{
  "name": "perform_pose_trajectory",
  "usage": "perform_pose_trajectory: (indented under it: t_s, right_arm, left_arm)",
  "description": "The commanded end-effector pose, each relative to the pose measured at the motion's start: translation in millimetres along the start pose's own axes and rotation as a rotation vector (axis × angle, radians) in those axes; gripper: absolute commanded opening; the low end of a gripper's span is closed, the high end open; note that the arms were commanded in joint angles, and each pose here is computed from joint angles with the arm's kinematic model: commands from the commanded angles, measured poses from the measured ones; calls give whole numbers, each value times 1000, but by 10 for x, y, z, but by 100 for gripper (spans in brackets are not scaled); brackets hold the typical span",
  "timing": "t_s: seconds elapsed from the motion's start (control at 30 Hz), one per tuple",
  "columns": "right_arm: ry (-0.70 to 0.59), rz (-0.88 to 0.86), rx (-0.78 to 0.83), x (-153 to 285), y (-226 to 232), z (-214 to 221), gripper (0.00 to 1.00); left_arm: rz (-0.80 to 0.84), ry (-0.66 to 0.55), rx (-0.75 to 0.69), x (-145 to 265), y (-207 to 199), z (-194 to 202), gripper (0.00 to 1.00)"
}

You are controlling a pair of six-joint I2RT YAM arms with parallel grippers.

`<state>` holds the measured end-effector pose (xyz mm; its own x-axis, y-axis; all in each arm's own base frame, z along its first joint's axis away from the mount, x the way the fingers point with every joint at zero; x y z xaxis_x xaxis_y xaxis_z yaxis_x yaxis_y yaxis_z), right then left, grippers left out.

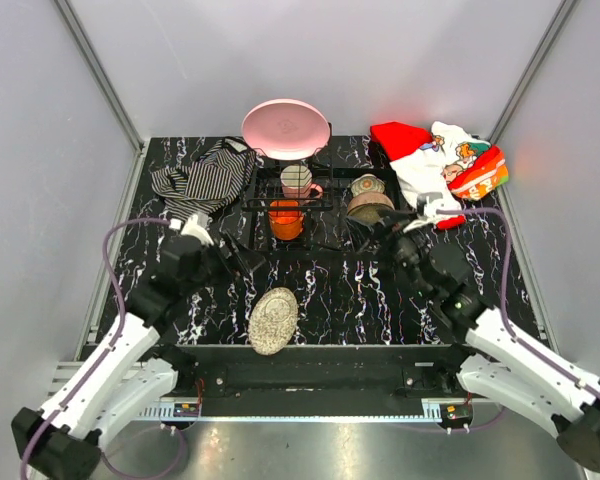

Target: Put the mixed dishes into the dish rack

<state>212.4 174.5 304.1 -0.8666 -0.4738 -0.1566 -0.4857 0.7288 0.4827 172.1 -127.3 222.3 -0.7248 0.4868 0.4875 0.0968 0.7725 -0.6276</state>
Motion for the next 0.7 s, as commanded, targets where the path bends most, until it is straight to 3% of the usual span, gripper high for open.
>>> perform_pose_trajectory:
  t_s: [0.0,0.13,0.5,0.67]
  right_arm:
    - [34,148,-132,329,-166,104,100]
    - [60,152,-139,502,-187,89,100]
    - [70,96,-157,538,-92,19,100]
    - [82,97,-168,536,-101,64,100]
  left_arm:
    - [-168,-87,22,-145,219,245,82]
    - [-210,-66,32,-267,423,622,81]
    - [-409,10,-96,-562,628,1080,76]
    - [-447,46,-93,-639,728,1237,66]
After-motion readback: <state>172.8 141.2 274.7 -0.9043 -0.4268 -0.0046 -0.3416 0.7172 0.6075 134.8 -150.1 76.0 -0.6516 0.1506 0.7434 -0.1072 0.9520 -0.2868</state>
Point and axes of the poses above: each gripper's point midway between its finger pads, its own x axis back along the fingers, its own y axis along the line the jaws close on, z = x × y, the point moved 7 cm from there along x, back along the fingers, and after that the axes turned 8 degrees about -x, right-handed, at the moved point
